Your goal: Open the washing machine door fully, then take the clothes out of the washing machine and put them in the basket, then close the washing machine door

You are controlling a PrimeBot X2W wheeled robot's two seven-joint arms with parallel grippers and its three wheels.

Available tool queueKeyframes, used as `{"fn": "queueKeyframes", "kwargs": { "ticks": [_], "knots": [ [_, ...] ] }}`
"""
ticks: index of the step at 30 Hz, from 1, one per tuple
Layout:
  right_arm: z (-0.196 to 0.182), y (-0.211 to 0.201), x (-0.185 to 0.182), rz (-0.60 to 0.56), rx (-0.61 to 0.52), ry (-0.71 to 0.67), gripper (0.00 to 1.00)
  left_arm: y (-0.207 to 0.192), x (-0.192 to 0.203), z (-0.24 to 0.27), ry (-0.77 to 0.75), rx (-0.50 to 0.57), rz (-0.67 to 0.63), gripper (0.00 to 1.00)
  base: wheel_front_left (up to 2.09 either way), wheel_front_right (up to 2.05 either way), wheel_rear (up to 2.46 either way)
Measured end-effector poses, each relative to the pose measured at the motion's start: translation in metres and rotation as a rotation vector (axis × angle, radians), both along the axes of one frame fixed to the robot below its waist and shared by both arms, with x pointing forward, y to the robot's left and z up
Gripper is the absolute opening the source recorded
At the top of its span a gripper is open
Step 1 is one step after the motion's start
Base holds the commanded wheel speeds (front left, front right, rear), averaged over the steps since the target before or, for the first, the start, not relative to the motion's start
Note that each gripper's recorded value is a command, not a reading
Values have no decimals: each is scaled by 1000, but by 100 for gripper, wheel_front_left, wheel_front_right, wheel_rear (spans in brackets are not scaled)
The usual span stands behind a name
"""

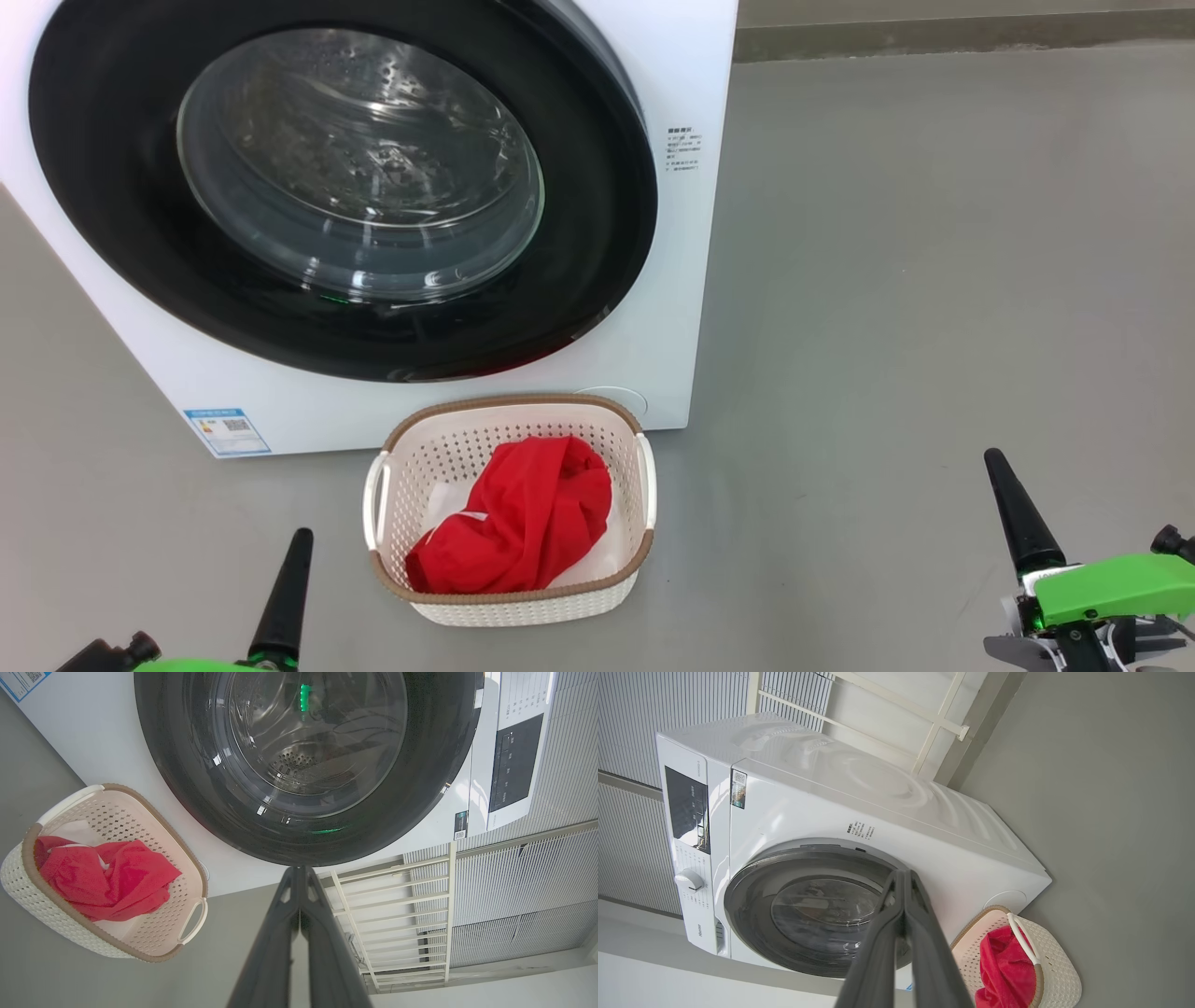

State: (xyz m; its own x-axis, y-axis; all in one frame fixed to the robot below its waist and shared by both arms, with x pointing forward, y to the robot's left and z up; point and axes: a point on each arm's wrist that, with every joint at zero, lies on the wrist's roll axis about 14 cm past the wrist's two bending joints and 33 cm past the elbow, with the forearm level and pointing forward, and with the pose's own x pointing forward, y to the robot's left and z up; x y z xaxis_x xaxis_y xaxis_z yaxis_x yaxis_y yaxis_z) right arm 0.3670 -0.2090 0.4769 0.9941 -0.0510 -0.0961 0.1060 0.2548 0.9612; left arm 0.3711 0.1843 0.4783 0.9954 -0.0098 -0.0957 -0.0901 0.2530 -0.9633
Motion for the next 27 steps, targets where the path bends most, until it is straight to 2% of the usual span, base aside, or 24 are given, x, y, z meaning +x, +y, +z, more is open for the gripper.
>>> {"fn": "queueKeyframes", "kwargs": {
  "ticks": [24, 27],
  "knots": [
    [4, 4, 7, 7, 252, -27, 0, 1, 6, 5, -16, -258, 4, 0, 0, 0, 0],
    [7, 4, 9, 8, 262, -36, 0, 1, 6, 4, -15, -265, 4, 0, 0, 0, 0]
  ]
}}
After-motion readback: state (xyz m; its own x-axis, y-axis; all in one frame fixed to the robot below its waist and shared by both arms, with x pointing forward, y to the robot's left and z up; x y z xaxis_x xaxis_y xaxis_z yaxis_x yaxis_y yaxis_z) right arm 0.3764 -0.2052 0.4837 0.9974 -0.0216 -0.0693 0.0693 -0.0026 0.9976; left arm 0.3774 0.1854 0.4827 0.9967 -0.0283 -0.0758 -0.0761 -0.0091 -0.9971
